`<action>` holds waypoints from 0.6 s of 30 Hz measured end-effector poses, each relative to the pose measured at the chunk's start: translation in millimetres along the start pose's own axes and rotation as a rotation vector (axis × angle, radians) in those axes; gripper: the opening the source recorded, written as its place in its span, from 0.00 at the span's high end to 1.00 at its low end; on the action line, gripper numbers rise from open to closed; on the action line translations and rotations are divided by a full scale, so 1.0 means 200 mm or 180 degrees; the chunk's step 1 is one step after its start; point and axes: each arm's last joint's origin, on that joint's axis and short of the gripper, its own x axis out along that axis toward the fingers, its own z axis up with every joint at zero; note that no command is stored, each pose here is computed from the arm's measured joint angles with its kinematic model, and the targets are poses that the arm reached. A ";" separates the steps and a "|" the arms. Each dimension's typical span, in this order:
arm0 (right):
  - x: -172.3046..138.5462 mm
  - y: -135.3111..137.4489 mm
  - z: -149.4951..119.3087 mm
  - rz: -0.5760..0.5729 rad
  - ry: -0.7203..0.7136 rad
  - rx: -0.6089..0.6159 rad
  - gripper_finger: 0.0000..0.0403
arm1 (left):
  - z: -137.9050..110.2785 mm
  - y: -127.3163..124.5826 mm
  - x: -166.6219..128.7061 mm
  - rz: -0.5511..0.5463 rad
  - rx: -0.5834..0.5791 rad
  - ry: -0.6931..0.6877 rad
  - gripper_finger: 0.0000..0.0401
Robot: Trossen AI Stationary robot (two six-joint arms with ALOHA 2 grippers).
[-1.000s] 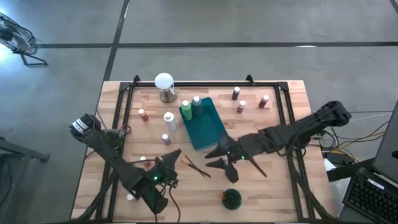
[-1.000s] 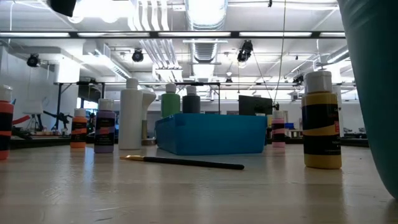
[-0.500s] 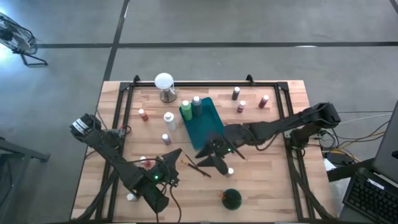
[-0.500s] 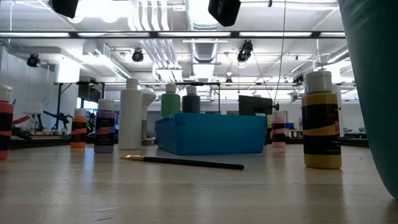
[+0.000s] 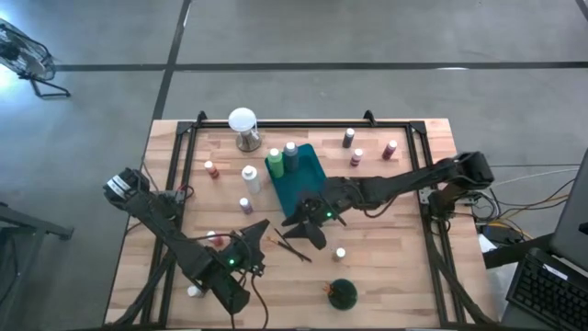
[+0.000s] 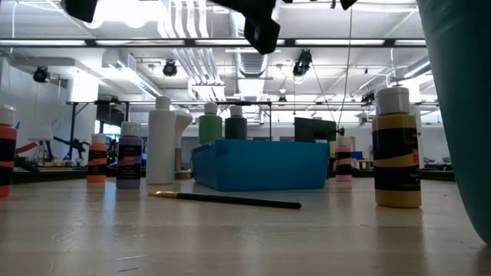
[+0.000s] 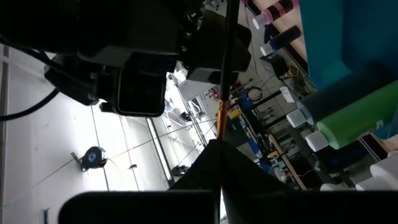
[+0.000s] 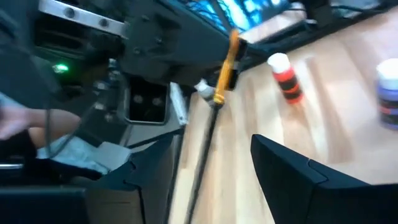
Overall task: Pick & Place Paint Supplies
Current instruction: Put the gold paint brush into the green cup
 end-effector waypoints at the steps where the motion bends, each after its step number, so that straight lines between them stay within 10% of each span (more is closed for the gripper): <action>1: 0.01 0.00 0.00 0.0076 -0.0021 0.0013 0.48 | 0.00 0.00 0.00 -0.0011 0.0001 -0.0013 1.00; 18: 0.06 -0.02 0.02 0.0171 -0.0070 0.0006 0.58 | 0.00 0.00 0.03 -0.0081 0.0057 -0.0030 1.00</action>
